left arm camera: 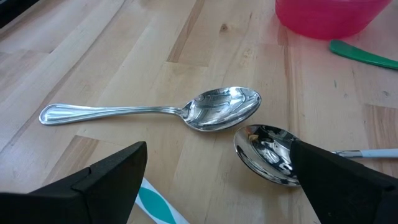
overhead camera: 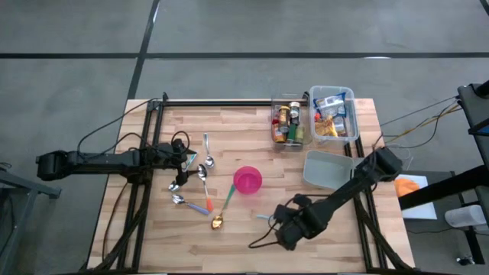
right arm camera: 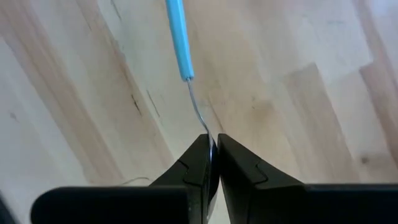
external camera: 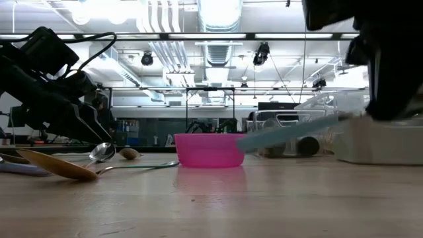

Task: Pick & Place Food Item
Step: Put the blue spoon into the gray bin

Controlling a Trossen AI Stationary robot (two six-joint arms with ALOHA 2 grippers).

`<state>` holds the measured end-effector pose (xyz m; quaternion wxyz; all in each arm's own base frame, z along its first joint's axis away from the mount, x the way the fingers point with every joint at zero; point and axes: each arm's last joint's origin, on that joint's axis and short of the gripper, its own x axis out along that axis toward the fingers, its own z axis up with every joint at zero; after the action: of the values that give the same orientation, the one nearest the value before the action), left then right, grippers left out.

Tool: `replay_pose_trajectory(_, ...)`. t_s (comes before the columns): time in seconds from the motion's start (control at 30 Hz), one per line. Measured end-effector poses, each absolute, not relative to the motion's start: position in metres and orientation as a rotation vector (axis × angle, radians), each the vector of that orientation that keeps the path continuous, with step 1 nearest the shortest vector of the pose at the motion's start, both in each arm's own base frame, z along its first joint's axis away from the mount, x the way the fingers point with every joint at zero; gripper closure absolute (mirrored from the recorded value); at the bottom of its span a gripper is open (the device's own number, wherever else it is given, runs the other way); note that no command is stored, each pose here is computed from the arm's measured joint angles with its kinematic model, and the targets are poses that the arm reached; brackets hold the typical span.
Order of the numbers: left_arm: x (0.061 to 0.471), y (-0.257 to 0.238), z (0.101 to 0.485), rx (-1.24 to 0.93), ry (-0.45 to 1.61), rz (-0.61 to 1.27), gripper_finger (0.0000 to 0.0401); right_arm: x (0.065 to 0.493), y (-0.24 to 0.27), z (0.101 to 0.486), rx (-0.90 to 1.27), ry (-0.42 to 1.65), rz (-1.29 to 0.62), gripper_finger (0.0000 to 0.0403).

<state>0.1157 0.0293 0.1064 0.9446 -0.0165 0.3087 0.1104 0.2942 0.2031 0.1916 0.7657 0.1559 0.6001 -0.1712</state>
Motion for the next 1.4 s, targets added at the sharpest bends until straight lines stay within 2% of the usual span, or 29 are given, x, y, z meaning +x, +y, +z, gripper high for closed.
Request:
replay_pose_trajectory(0.43, 0.116, 0.029, 0.106, -0.033, 0.629, 0.225, 0.0005, 0.262, 0.195, 0.226, 0.485, 1.312, -0.563, 0.0376)
replay_pose_trajectory(0.77, 0.116, 0.029, 0.106, -0.034, 0.629, 0.225, 0.0005, 0.219, 0.174, 0.261, 0.589, 1.305, -0.909, 0.0376)
replay_pose_trajectory(0.97, 0.116, 0.029, 0.106, -0.034, 0.629, 0.225, 0.0005, 0.202, 0.162, 0.273, 0.573, 1.293, -1.054, 0.0376)
replay_pose_trajectory(1.17, 0.116, 0.029, 0.106, -0.034, 0.629, 0.225, 0.0005, 0.189, 0.151, 0.269, 0.53, 1.323, -1.022, 0.0376)
replay_pose_trajectory(1.4, 0.116, 0.029, 0.106, -0.034, 0.629, 0.225, 0.0005, 0.166, 0.132, 0.247, 0.464, 1.343, -1.105, 0.0376)
